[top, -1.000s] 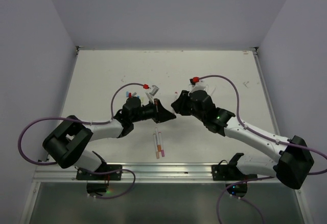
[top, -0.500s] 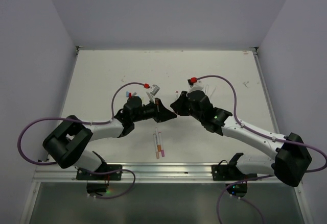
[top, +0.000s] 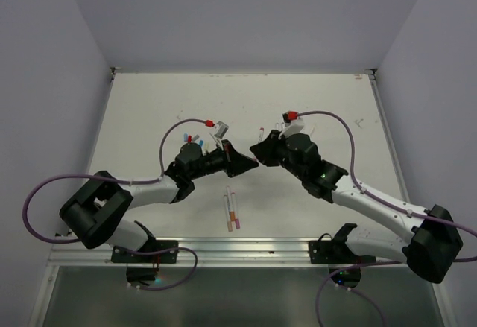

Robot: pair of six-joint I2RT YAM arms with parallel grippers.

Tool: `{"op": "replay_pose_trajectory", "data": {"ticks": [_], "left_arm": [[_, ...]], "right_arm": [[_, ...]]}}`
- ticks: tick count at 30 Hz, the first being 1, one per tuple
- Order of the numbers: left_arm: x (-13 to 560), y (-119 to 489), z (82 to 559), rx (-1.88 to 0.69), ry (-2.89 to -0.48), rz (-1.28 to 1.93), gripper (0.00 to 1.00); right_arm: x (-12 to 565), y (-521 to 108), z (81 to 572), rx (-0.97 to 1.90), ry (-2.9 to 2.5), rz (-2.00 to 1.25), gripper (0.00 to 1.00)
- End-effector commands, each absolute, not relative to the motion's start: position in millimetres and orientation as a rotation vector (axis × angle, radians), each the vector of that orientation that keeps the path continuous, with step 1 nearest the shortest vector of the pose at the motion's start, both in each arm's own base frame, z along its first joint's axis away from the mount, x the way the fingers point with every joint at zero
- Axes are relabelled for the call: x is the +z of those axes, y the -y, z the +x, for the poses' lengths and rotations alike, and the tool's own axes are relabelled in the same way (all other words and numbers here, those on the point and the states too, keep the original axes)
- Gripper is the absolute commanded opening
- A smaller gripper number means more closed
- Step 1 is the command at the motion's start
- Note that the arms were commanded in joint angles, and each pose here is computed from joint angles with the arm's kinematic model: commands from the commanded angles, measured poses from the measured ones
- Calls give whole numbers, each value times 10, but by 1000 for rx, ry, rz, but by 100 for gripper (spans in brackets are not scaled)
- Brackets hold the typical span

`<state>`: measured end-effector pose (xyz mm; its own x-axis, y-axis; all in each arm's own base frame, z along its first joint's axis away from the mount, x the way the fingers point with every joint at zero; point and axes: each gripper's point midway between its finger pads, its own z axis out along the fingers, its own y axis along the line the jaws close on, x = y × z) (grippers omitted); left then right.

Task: Open the pen caps

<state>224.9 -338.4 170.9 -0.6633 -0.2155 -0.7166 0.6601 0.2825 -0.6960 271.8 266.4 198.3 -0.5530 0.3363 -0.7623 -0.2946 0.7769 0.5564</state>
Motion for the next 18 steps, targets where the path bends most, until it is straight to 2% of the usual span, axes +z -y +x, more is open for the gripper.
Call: {"op": "replay_pose_trajectory", "data": {"ticks": [1, 11, 18], "left_arm": [[1530, 3316, 2051, -1485, -1860, 457, 0], [1394, 3227, 2058, -1398, -1906, 468, 0], [1360, 3207, 2097, -1362, -1916, 462, 0]], "right_arm": [[2340, -2032, 3249, 615, -1801, 284, 0], [2587, -1557, 3632, 591, -1712, 492, 0], [2452, -1376, 3777, 576, -1781, 557, 0]]}}
